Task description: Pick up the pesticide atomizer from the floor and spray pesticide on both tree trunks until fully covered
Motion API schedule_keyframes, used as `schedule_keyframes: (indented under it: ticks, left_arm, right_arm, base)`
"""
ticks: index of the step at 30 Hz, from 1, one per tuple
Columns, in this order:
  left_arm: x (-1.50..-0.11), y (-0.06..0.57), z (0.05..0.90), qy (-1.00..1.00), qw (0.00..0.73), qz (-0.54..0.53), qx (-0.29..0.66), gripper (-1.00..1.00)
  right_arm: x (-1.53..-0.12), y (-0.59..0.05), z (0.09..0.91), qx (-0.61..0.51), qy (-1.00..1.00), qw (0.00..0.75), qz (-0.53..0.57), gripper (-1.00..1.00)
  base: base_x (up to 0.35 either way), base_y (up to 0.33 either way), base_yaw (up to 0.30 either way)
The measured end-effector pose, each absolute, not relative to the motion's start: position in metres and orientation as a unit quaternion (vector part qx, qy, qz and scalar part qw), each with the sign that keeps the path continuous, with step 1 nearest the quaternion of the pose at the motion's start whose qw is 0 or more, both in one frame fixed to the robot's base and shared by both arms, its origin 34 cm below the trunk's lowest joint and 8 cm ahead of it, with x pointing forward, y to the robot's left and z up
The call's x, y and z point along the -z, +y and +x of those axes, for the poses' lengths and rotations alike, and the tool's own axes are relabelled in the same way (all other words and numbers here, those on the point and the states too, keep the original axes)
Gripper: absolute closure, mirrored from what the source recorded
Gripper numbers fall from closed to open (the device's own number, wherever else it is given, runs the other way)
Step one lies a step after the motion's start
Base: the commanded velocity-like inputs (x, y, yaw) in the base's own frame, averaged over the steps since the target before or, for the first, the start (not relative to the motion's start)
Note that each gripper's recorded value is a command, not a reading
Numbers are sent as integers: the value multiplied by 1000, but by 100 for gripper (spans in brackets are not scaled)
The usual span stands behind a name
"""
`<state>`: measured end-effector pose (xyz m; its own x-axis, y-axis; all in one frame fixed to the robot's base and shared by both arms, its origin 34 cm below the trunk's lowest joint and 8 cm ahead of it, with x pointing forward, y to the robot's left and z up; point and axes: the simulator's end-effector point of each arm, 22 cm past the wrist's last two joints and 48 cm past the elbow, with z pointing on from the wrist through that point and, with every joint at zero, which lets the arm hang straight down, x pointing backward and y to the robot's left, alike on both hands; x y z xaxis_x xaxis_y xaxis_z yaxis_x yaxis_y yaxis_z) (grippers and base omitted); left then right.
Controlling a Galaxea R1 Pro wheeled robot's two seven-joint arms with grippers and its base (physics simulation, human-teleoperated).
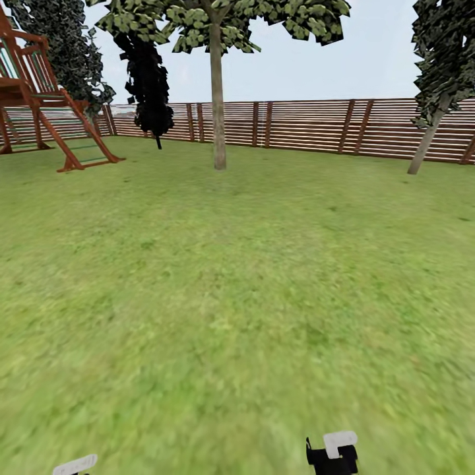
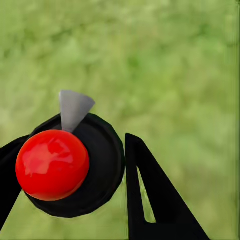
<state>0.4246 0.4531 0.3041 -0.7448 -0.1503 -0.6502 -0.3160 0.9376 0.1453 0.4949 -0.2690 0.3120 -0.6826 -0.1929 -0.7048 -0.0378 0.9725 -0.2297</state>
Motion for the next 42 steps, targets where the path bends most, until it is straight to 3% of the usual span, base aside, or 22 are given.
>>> schedule_keyframes:
  ticks: [42]
  left_arm:
    - [-304, 453, 425, 926, 335, -126, -124, 100]
  right_arm:
    - [-312, -269, 495, 99, 912, 393, -63, -100]
  base:
    - [338, 0, 0]
